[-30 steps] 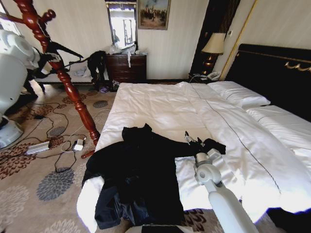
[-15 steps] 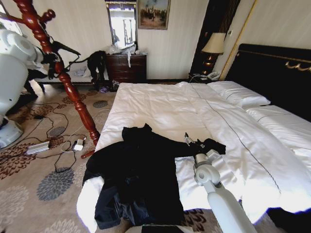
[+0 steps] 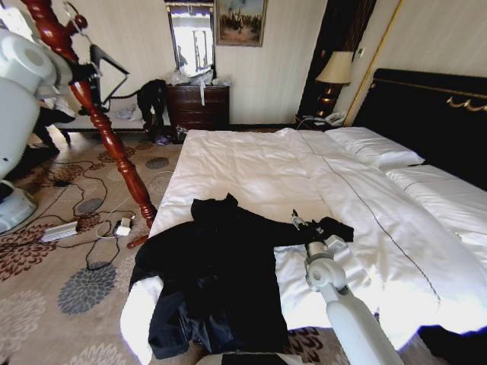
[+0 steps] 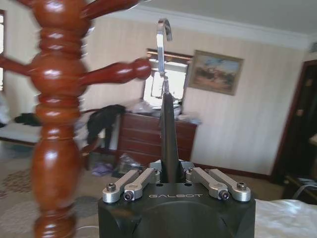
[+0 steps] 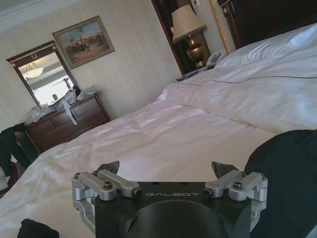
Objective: Pick up the clothes from the bed and hang them on the clothes hanger.
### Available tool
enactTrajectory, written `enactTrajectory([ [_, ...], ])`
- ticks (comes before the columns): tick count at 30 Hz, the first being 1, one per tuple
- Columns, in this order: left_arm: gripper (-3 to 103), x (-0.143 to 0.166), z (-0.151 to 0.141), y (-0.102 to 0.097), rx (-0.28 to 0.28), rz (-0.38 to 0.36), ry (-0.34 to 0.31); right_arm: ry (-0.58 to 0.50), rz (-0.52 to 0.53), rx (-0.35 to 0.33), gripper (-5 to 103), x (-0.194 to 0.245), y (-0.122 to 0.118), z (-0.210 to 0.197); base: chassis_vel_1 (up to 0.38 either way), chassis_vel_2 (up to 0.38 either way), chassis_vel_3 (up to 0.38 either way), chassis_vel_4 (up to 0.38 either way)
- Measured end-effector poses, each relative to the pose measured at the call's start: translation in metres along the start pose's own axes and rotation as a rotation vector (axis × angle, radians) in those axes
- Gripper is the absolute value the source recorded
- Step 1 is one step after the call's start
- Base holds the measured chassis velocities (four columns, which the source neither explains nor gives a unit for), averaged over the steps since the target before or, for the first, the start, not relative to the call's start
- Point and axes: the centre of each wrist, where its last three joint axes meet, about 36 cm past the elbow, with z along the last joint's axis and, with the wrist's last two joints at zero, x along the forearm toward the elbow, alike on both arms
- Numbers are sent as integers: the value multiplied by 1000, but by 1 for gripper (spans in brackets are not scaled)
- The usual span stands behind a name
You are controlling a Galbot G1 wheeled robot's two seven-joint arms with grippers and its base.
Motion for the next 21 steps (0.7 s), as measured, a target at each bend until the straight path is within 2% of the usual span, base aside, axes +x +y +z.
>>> enactTrajectory([
  [1, 16, 0, 0, 0, 0, 0, 0, 0, 0, 0, 100, 0, 0, 0, 0, 0, 0, 0],
  [2, 16, 10, 0, -15, 1, 52, -3, 2, 3, 1, 100, 0, 0, 1, 0, 0, 0, 0],
  [3, 16, 26, 13, -38, -17, 121, 5, 8, 3, 8, 100, 0, -1, 2, 0, 0, 0, 0],
  [5, 16, 31, 22, -44, -18, 135, 15, 12, 1, 10, 100, -1, -1, 2, 0, 0, 0, 0],
  [7, 16, 38, 44, -50, -11, 155, 38, 23, -6, 10, 100, -4, -2, 1, 0, 0, 0, 0],
  [10, 16, 65, 93, -42, 23, 172, 32, 66, -38, 37, 100, -10, -1, 1, 0, 0, 0, 0],
  [11, 16, 65, 93, -42, 23, 172, 32, 66, -38, 37, 100, -10, -1, 1, 0, 0, 0, 0],
  [13, 16, 84, 128, -34, 64, 185, 13, 109, -72, 85, 100, -12, 1, 2, 0, 0, 0, 0],
  [15, 16, 98, 165, -29, 77, 185, 14, 162, -116, 127, 100, -12, 3, 5, 0, 0, 0, 0],
  [16, 16, 98, 165, -29, 77, 185, 14, 162, -116, 127, 100, -12, 3, 5, 0, 0, 0, 0],
  [19, 16, 111, 212, -32, 101, 236, 2, 199, -172, 220, 100, -8, -4, 12, 0, 0, 0, 0],
  [20, 16, 117, 224, -34, 117, 261, 9, 204, -188, 251, 100, -7, -5, 15, 0, 0, 0, 0],
  [21, 16, 117, 224, -34, 117, 261, 9, 204, -188, 251, 100, -7, -5, 15, 0, 0, 0, 0],
])
